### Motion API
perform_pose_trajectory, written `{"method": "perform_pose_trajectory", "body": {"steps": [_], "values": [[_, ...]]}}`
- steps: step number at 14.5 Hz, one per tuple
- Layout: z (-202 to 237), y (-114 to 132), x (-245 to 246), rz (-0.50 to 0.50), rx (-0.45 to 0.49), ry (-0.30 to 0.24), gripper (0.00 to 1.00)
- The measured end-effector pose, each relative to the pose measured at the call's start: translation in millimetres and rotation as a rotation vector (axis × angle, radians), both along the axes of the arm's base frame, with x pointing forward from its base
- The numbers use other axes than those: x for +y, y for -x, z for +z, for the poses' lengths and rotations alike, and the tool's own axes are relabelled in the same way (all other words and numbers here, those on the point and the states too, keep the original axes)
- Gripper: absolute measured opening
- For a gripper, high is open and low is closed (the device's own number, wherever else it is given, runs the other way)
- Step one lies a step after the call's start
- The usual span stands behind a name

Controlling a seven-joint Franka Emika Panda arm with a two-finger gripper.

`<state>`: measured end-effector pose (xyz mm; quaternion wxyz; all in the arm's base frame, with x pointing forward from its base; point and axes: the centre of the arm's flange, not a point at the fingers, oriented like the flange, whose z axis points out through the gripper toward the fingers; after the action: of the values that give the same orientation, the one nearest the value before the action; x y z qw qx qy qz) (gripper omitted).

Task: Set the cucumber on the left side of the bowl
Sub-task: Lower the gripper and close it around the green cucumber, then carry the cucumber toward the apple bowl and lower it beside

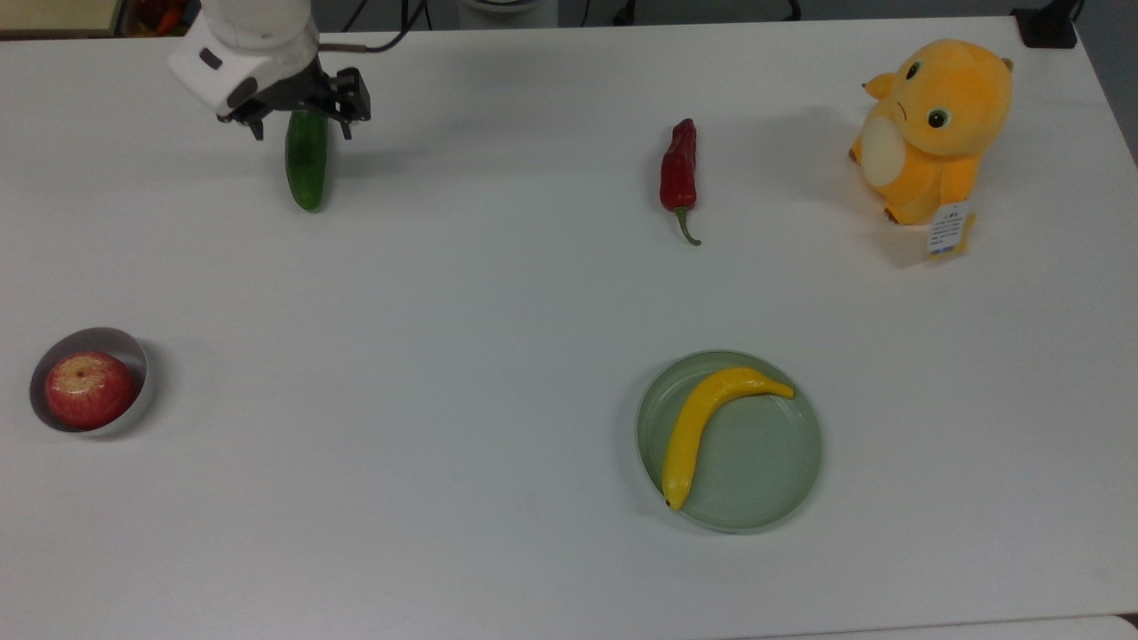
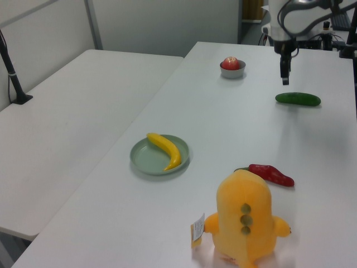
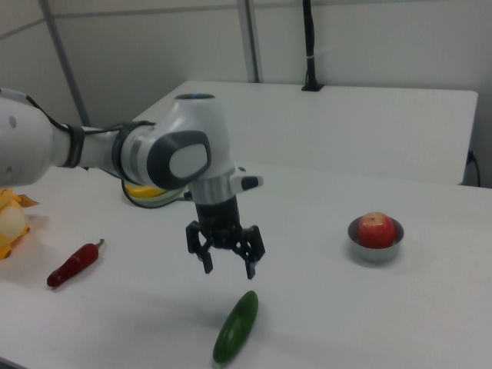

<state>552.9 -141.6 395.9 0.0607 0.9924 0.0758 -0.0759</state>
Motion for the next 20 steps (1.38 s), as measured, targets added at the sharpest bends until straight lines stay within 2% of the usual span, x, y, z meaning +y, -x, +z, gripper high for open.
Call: {"method": "perform_pose_trajectory", "body": {"steps": [3,9,10,11,13,16,20], "values": [[-33,12,-16,-0.020,0.004,0.000,1.00],[-77,34,-36,0.015,0.024,0.020,0.98],[-81,37,-35,0.018,0.033,0.018,0.90],[-84,39,-34,0.018,0.039,0.016,0.73],[-84,39,-34,0.017,0.040,0.015,0.51],[-81,37,-34,0.001,0.025,0.004,0.51],[-37,3,-37,-0.070,-0.125,-0.050,0.51]]}}
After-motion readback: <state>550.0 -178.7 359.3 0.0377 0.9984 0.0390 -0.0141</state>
